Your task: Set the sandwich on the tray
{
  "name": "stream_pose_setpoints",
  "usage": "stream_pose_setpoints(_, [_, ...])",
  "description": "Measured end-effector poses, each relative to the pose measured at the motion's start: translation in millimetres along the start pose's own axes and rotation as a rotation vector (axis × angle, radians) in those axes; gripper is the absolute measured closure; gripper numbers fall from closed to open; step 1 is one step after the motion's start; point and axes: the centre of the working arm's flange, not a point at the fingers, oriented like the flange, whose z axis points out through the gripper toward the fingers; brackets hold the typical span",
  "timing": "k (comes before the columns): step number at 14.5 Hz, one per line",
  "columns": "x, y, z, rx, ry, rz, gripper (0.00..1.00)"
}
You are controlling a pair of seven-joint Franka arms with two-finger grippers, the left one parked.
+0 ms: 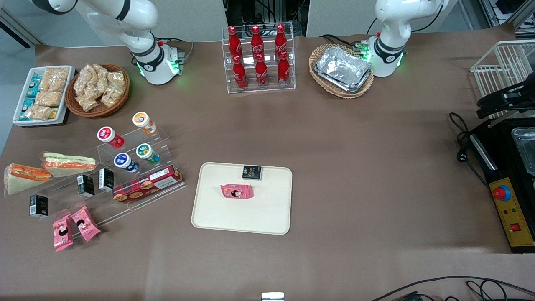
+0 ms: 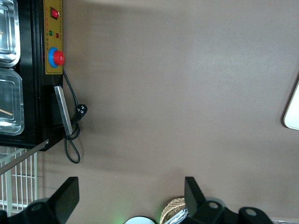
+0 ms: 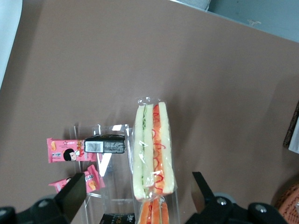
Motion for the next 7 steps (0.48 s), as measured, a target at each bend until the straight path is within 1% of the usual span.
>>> stream_pose_setpoints(2, [-0.9,-3.3,10.1,0.007,-0.019,0.01,0.0])
stream_pose_setpoints(5, [-2.1,-3.2,23.0,-0.005,-0.035,0.004,0.0])
stream_pose_setpoints(7, [-3.8,-0.3,31.7,0.005,-0.059,-0.012,0.0])
